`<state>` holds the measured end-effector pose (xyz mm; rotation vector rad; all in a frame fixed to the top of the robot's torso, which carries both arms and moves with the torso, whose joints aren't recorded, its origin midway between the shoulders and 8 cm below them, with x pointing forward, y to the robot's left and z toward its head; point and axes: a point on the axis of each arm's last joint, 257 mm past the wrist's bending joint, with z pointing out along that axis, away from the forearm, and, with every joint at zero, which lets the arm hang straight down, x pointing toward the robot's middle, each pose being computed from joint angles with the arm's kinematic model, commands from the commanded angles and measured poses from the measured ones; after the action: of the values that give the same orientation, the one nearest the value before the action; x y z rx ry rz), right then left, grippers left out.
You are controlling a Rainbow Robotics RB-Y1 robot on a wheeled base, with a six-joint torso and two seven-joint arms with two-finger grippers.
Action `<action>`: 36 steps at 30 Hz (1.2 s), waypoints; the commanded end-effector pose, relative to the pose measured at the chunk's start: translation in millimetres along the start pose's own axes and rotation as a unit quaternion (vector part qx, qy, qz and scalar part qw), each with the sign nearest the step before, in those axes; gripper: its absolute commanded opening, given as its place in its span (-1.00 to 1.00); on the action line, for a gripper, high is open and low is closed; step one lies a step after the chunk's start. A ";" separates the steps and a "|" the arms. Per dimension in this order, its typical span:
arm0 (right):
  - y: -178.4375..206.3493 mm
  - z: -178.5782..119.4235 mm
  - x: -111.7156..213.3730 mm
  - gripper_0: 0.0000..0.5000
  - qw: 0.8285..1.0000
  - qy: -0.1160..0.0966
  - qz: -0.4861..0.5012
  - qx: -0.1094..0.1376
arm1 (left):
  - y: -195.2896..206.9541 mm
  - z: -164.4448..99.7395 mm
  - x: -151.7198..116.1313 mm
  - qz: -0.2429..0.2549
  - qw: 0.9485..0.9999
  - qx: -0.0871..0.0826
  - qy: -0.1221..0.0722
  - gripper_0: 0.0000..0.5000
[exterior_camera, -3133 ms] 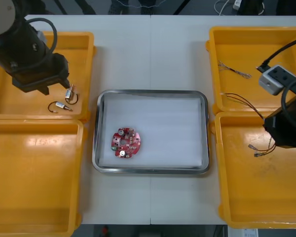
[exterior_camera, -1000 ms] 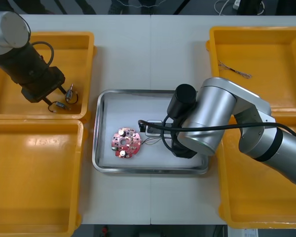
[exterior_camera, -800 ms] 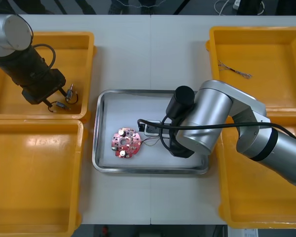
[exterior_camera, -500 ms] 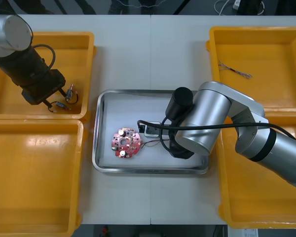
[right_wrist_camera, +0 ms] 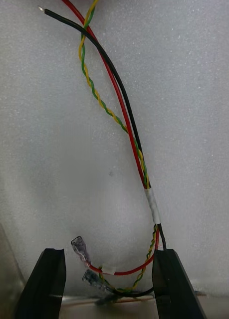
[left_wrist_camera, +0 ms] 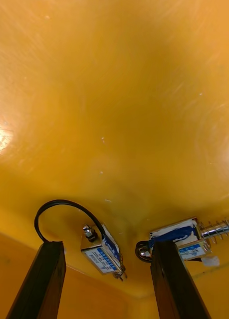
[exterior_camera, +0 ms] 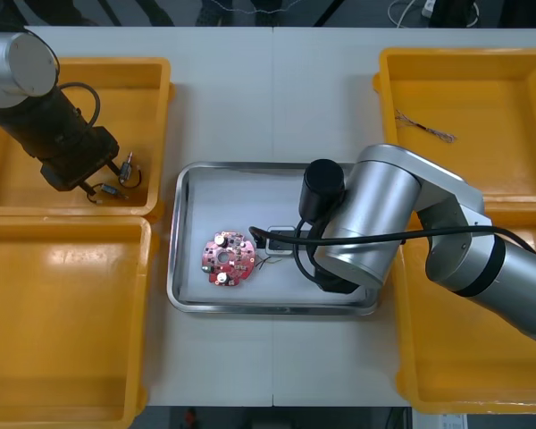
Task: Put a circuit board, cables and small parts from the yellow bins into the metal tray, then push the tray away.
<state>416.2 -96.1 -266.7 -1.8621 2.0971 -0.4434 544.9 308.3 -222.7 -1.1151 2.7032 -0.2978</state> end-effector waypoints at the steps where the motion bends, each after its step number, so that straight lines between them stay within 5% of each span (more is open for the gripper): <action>1: -21.1 -36.4 -23.9 1.00 0.999 -0.032 0.013 0.026 | 2.3 8.7 4.5 0.039 0.999 -0.004 0.001 1.00; 7: -31.7 -61.2 -14.2 1.00 0.998 -0.025 0.050 0.022 | 8.3 16.0 6.3 0.036 0.999 -0.005 0.004 1.00; 18: -86.7 -119.8 -17.0 1.00 0.982 -0.107 0.132 0.080 | 13.9 33.5 9.6 0.044 0.999 -0.012 -0.003 1.00; 26: -125.7 -147.8 16.2 1.00 0.959 -0.130 0.228 0.112 | 11.7 33.1 11.9 0.043 0.999 -0.008 0.001 1.00; 28: -135.2 -152.9 29.8 1.00 0.949 -0.131 0.260 0.117 | 10.6 32.5 12.3 0.044 0.999 -0.007 0.001 -0.48; 29: -140.0 -155.3 37.2 1.00 0.946 -0.129 0.271 0.122 | 11.0 33.1 12.3 0.044 0.999 -0.007 0.001 -0.98; 36: -164.5 -165.2 81.3 1.00 0.931 -0.110 0.315 0.148 | 7.1 31.7 14.9 0.044 0.999 -0.001 0.005 -1.00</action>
<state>477.9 -165.4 -80.1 -1.0218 2.2047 -0.2923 543.6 308.2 -244.9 -1.1051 2.6971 -0.3019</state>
